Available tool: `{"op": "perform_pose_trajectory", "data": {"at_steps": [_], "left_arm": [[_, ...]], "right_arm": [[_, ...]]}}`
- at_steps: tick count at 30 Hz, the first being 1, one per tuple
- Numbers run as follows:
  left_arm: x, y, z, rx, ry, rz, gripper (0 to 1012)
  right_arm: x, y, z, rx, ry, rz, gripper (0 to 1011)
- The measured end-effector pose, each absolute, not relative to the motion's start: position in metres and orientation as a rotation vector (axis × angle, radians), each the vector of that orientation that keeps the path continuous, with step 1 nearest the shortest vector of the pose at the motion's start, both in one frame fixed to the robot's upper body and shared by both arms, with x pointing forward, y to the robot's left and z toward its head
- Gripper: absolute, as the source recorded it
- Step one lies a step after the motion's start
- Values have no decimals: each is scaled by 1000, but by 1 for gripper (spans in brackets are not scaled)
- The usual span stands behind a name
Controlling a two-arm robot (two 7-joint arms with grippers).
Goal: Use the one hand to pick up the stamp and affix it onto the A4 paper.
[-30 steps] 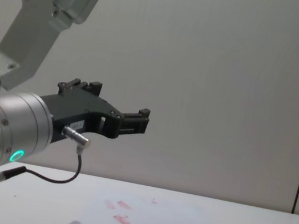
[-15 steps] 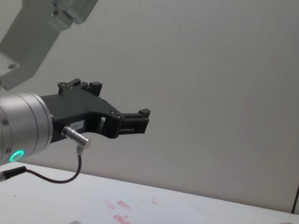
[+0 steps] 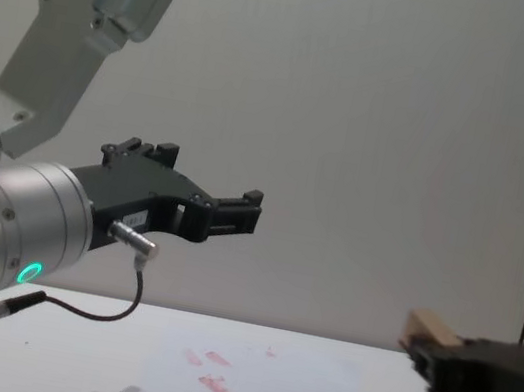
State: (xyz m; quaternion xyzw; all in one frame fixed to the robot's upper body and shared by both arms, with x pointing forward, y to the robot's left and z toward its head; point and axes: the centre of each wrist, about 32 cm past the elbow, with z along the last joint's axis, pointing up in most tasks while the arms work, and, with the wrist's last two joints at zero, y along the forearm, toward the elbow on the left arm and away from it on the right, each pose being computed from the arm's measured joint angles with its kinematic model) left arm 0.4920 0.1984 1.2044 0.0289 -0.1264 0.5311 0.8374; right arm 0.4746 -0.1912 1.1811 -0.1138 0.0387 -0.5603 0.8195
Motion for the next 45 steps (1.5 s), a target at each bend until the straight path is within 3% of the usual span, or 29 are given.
{"op": "perform_pose_trajectory", "data": {"at_steps": [20, 45], "left_arm": [[492, 198, 1204, 61, -268, 1124, 1003], [492, 198, 1204, 61, -268, 1124, 1003]], "right_arm": [[514, -148, 1173, -416, 48, -1061, 221], [519, -115, 1151, -498, 172, -1113, 221]]}}
